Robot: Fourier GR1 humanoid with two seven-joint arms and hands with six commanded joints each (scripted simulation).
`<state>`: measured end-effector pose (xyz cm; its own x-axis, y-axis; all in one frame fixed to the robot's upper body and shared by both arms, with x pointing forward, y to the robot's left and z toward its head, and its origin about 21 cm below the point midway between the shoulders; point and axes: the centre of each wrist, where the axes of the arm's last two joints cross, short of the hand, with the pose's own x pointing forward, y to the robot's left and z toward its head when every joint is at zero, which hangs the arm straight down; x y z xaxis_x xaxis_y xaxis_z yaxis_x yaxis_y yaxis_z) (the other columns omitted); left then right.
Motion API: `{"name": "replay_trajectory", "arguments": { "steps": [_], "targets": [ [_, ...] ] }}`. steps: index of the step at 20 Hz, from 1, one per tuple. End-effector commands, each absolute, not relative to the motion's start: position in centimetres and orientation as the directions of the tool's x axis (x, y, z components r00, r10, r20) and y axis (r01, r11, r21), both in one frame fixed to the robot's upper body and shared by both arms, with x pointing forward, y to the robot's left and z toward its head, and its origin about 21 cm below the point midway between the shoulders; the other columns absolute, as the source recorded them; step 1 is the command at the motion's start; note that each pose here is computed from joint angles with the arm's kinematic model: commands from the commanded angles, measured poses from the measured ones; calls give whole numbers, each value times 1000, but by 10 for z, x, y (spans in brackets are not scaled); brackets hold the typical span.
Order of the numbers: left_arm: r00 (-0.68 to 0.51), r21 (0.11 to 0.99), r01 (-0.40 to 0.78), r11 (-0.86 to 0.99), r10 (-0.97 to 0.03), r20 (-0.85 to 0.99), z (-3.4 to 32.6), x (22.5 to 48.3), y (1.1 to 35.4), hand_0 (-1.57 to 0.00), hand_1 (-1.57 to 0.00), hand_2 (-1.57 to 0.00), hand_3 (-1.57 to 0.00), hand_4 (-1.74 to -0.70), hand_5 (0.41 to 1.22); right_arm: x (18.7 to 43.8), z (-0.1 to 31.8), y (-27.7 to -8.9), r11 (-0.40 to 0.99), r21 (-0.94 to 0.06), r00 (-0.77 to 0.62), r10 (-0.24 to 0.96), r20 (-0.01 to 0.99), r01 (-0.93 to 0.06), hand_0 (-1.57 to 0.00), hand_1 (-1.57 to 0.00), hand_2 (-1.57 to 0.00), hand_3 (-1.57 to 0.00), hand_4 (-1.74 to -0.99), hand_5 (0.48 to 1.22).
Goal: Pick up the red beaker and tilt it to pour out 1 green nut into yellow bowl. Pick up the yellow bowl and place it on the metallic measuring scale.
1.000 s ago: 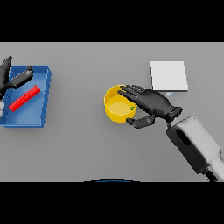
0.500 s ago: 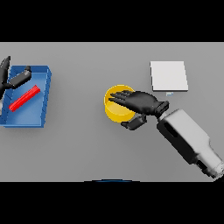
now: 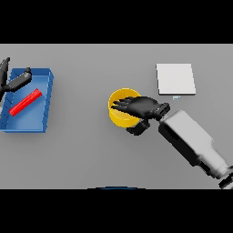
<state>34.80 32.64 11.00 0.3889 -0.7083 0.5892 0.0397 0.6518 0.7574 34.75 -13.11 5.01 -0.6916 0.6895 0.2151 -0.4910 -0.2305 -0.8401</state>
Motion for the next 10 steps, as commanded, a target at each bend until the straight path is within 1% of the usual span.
{"name": "replay_trajectory", "arguments": {
  "steps": [1, 3, 4, 5, 6, 7, 8, 9, 10],
  "targets": [
    [389, 757, 41, 652, -709, 589, 109, 348, 327, 1, 1, 1, 1, -793, 729, 347, 49, -129, -233, -840, -689, 694, 209, -489, 1, 1, -4, -11, -1308, 729],
    [375, 761, 46, 647, -717, 587, 112, 350, 326, 1, 1, 1, 1, -792, 725, 346, 47, -129, -251, -832, -686, 701, 196, -495, -16, -40, -68, -94, -1339, 784],
    [374, 759, 39, 650, -714, 592, 113, 349, 325, 1, 1, 1, 1, -792, 723, 344, 45, -128, -265, -830, -690, 700, 184, -490, -93, -107, -133, -160, -1362, 820],
    [376, 760, 40, 648, -715, 590, 114, 349, 325, 1, 1, 1, 1, -793, 722, 344, 45, -128, -273, -831, -695, 697, 176, -485, -258, -236, -233, -249, -1387, 900],
    [384, 756, 40, 653, -709, 592, 114, 349, 326, 1, 1, 1, 1, -793, 723, 344, 46, -127, -278, -828, -699, 692, 178, -487, -508, -437, -388, -359, -1425, 964],
    [382, 756, 36, 653, -708, 593, 115, 347, 326, 1, 1, 1, 1, -795, 725, 344, 44, -128, -279, -824, -695, 695, 181, -493, -721, -664, -624, -472, -1488, 1016],
    [383, 755, 37, 655, -707, 595, 114, 345, 326, 1, 1, 1, 1, -796, 726, 345, 45, -127, -288, -813, -700, 688, 191, -505, -891, -846, -814, -594, -1534, 1057],
    [385, 753, 33, 657, -703, 597, 113, 344, 326, 1, 1, 1, 1, -800, 727, 346, 46, -128, -295, -804, -700, 686, 198, -516, -1027, -991, -965, -691, -1571, 1090],
    [387, 756, 35, 654, -706, 593, 114, 344, 325, 1, 1, 1, 1, -799, 728, 347, 48, -129, -305, -793, -701, 684, 203, -527, -1136, -1107, -1086, -867, -1604, 1116]
  ]
}}
